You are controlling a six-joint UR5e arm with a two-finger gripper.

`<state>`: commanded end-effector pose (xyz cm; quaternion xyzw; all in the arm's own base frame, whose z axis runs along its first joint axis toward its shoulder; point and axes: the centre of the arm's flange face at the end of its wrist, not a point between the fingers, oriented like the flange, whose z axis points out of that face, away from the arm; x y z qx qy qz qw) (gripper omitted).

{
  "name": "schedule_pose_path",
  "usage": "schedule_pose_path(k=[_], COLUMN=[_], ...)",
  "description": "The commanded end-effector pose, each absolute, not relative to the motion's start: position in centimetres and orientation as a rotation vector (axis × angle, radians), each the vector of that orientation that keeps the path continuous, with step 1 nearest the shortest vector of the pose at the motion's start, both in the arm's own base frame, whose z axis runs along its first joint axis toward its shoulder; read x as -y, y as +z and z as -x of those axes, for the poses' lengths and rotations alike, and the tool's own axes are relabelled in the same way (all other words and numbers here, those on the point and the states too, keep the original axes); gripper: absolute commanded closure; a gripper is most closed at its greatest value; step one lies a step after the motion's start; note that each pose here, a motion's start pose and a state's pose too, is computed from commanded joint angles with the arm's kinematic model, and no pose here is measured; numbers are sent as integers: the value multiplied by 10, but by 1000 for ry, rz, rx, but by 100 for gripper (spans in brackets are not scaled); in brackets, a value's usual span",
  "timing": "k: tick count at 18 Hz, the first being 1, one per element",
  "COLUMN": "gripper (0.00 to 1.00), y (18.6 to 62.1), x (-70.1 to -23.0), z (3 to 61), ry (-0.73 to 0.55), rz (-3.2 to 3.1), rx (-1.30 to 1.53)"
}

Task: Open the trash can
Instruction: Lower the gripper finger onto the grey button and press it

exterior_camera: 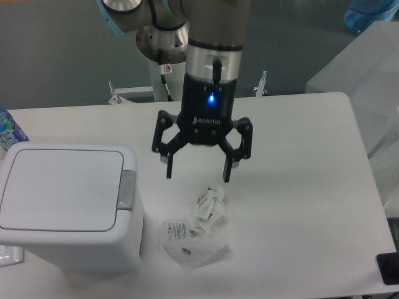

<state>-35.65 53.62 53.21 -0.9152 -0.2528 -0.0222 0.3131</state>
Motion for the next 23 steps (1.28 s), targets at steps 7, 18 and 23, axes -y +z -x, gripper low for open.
schedule_pose_path(k=[7,18,23], gripper=[0,0,0], y=[509,484,481], x=[-549,-558,-563], z=[340,321,314], ry=[-103,-146,-155], rz=[2452,2497,2507], rx=[663,644,630])
